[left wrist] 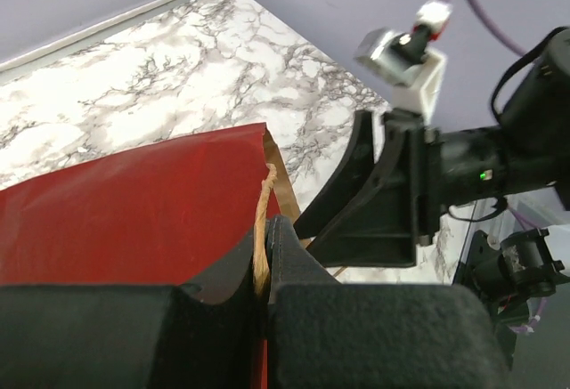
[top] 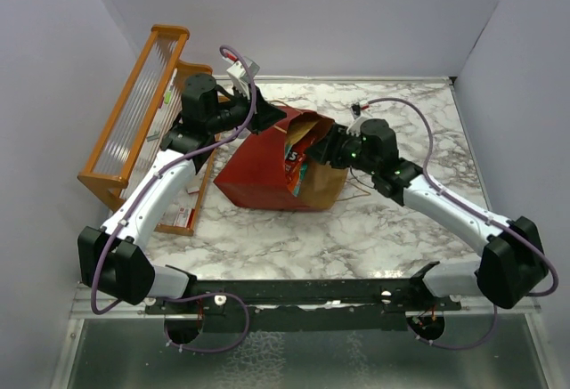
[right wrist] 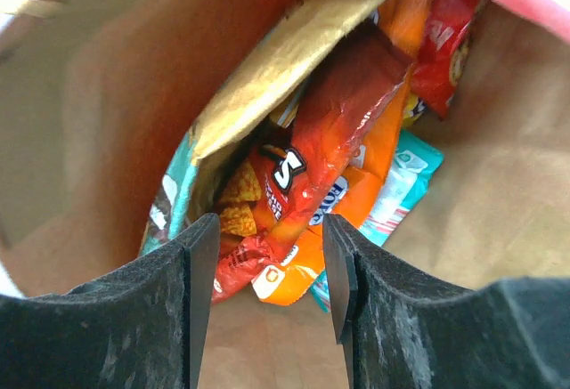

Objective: Take the snacks out of the paper bag
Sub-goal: Take out the snack from the paper bag.

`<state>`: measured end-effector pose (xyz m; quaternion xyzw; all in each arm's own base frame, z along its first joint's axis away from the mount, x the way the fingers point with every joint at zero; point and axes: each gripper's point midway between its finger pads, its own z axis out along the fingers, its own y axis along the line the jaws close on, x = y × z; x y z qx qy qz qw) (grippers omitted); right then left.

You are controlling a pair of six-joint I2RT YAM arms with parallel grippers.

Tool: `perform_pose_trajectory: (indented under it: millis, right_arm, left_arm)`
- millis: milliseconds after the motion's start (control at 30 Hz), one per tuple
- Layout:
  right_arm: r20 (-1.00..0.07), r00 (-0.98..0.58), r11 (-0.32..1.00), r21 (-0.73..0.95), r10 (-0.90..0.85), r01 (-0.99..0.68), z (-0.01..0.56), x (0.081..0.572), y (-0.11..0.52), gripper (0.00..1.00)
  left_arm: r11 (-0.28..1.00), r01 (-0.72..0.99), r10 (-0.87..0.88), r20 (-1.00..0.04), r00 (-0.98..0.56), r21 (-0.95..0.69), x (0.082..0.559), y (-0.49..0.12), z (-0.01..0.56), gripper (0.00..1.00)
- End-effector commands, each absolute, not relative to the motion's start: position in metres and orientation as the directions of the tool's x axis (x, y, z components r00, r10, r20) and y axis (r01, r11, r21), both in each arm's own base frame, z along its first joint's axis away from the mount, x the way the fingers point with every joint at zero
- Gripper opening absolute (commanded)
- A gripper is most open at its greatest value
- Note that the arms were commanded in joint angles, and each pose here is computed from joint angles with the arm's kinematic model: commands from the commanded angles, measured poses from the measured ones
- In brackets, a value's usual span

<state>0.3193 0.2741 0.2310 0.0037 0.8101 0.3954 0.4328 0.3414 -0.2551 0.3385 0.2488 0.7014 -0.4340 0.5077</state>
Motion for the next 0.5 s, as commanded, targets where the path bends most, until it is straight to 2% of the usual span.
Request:
perform_pose_trajectory:
  millis: [0, 167, 400, 467]
  right_arm:
    - [-0.642, -0.683, 0.569, 0.724, 0.348, -0.39, 0.227, 0.318, 0.304, 0.51]
    - [-0.565, -0.767, 0.481, 0.786, 0.305, -0.388, 0.21, 0.318, 0.33, 0.51]
    - [-0.461, -0.837, 0.454, 0.838, 0.294, -0.302, 0.177, 0.321, 0.344, 0.5]
    - [-0.461, -0.84, 0.452, 0.838, 0.285, -0.307, 0.175, 0.322, 0.346, 0.51]
  left_arm:
    - [0.512, 0.8, -0.113, -0.948, -0.299, -0.313, 0.341, -0.252, 0.358, 0.0]
    - [0.521, 0.794, -0.114, -0.948, -0.298, -0.312, 0.341, -0.25, 0.356, 0.0]
    - [0.535, 0.788, -0.107, -0.95, -0.294, -0.304, 0.341, -0.249, 0.352, 0.0]
    - [0.536, 0.788, -0.105, -0.951, -0.292, -0.301, 0.341, -0.249, 0.352, 0.0]
